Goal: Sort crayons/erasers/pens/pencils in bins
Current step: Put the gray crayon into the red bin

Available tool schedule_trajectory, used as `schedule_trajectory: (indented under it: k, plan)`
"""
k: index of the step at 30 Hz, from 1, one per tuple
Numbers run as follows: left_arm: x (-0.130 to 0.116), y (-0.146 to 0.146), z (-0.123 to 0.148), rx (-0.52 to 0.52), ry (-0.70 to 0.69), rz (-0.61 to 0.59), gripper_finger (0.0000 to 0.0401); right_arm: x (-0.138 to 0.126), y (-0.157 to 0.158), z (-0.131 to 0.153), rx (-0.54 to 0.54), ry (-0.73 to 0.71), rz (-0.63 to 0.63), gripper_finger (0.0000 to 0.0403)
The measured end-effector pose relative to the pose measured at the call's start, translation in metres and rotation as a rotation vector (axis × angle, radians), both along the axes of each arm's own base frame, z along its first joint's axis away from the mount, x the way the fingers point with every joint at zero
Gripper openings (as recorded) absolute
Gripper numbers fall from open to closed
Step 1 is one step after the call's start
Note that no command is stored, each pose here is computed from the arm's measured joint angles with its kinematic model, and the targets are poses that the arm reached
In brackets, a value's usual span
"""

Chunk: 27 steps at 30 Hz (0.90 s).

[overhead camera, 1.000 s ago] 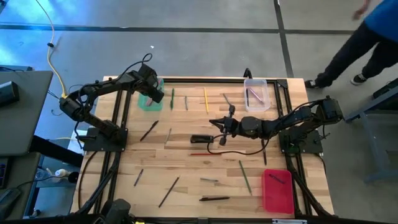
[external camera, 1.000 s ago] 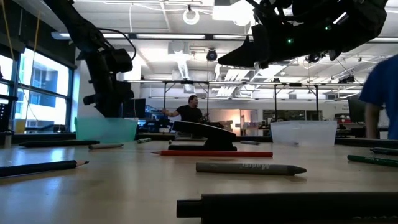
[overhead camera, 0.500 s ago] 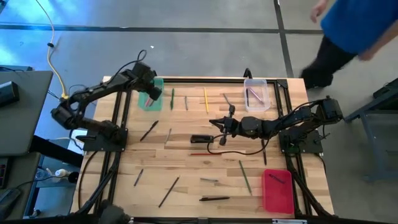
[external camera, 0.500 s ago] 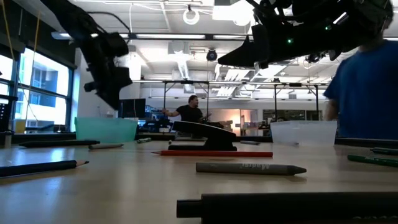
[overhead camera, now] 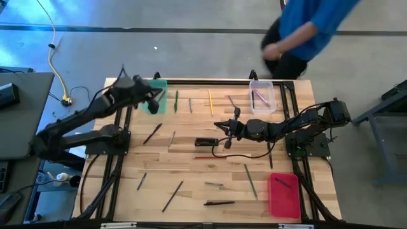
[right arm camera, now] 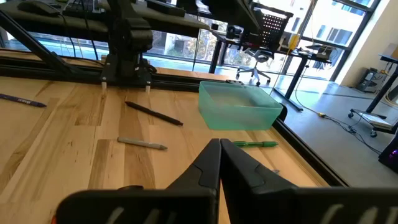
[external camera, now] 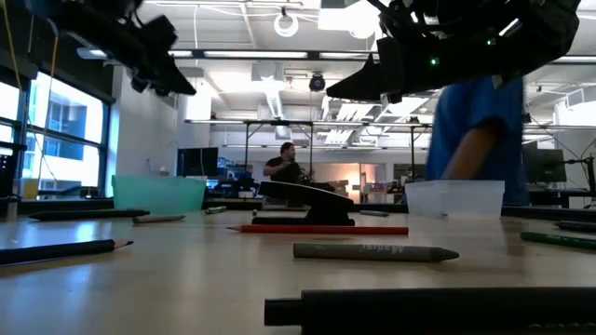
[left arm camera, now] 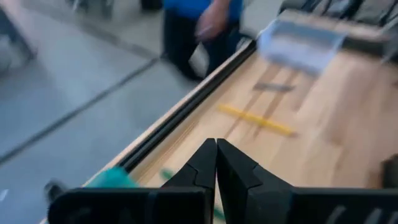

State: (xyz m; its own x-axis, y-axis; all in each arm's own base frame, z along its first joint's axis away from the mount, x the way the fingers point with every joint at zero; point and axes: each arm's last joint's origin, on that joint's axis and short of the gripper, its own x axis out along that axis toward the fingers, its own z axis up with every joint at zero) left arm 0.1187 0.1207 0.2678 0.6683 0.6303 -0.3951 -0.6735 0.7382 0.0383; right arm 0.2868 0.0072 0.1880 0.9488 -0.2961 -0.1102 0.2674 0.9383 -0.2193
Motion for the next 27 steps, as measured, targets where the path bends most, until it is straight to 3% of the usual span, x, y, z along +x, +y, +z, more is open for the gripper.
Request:
schedule_trajectory:
  k: [7, 18, 27]
  plan:
    - [-0.006, -0.035, -0.018, 0.104, -0.159, -0.134, 0.0000, 0.000, 0.000, 0.000, -0.001, 0.000, 0.000, 0.0000]
    - [0.002, -0.064, -0.060, 0.210, -0.371, -0.427, 0.0000, 0.000, 0.000, -0.002, -0.003, 0.017, 0.000, 0.0000]
    - [0.005, -0.079, -0.077, 0.225, -0.432, -0.541, 0.0000, -0.003, 0.002, -0.016, 0.070, 0.147, -0.017, 0.0000]
